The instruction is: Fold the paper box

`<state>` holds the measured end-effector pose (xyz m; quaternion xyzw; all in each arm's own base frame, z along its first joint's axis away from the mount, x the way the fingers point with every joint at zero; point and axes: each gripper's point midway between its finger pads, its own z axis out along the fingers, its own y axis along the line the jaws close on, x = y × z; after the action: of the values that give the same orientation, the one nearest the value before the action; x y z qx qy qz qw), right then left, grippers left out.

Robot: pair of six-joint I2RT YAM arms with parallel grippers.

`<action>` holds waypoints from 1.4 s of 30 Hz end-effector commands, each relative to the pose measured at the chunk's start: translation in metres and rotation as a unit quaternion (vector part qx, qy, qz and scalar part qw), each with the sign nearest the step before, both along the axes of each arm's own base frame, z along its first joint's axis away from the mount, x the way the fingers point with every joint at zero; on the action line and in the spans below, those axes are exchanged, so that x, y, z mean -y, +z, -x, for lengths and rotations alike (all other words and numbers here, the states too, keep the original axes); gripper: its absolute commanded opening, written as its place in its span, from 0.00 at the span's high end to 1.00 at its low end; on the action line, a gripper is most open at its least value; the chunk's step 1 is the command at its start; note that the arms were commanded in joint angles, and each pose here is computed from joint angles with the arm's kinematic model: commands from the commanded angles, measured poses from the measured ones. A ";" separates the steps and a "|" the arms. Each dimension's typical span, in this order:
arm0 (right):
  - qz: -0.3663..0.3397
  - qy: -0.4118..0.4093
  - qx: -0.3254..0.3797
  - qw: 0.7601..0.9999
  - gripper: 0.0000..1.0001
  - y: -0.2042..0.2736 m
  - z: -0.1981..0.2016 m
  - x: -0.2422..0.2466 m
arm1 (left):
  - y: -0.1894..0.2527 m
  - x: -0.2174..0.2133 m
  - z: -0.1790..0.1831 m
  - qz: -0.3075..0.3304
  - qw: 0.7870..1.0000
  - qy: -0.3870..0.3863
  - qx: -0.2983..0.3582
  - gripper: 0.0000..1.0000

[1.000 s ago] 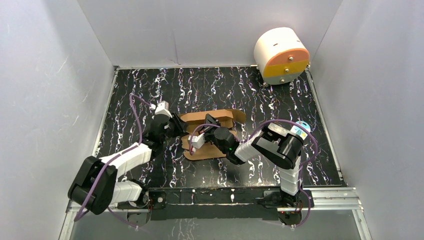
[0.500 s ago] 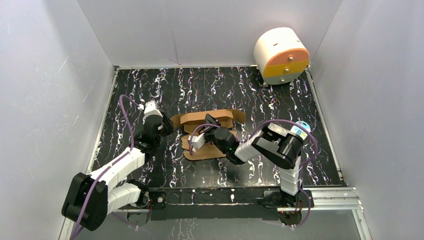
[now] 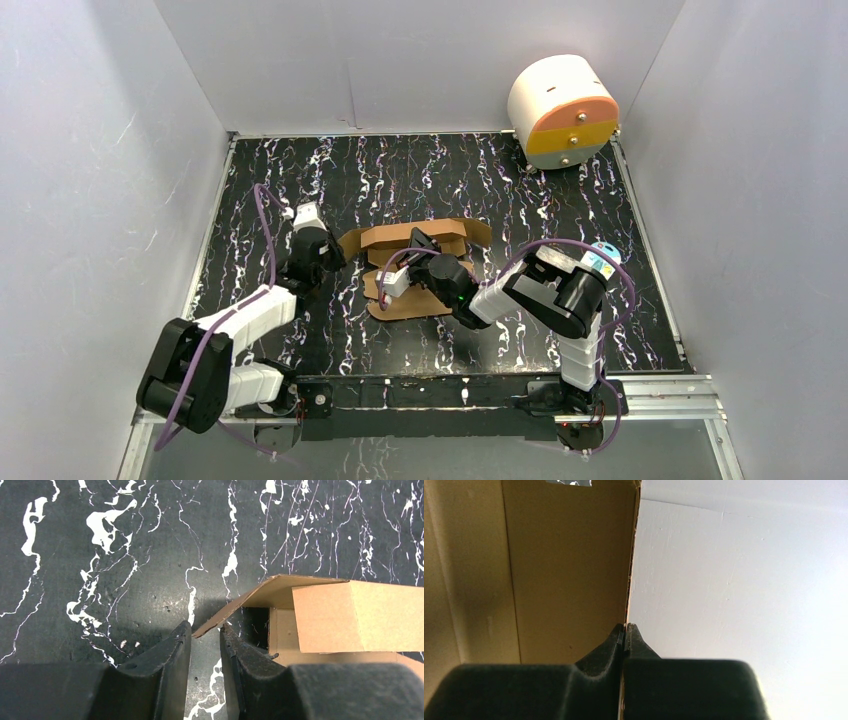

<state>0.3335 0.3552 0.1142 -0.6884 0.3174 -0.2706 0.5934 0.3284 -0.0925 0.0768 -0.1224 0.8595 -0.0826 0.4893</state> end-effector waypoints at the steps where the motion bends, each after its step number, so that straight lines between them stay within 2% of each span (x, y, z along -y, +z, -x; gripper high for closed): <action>1: -0.021 0.014 0.009 1.000 1.00 0.009 0.001 -0.009 | 0.029 0.011 -0.018 0.008 0.998 -0.027 0.048 0.76; 12: -0.021 0.013 0.012 1.000 1.00 0.011 0.000 -0.009 | 0.039 0.039 -0.013 0.039 0.993 -0.102 0.045 1.00; 18: -0.021 0.011 0.014 1.000 1.00 0.011 0.000 -0.009 | 0.042 0.052 0.000 0.091 0.990 -0.105 0.018 1.00; 25: -0.024 0.006 0.022 0.999 1.00 0.013 -0.001 -0.008 | 0.025 0.069 0.015 0.115 0.987 -0.113 -0.020 1.00; 30: -0.029 0.002 0.029 0.999 1.00 0.016 -0.003 -0.007 | 0.036 0.072 0.016 0.124 0.986 -0.114 -0.015 1.00; 35: -0.030 0.001 0.030 0.999 1.00 0.017 -0.006 -0.006 | 0.043 0.088 0.026 0.139 0.978 -0.152 -0.020 1.00; 42: -0.050 0.007 0.027 0.998 1.00 0.030 -0.008 -0.004 | 0.034 0.094 0.036 0.120 0.976 -0.174 -0.041 1.00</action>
<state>0.3406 0.3494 0.1175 -0.6798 0.3183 -0.2859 0.5957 0.3010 -0.1620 0.0902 -0.0728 0.8771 -0.2183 0.4215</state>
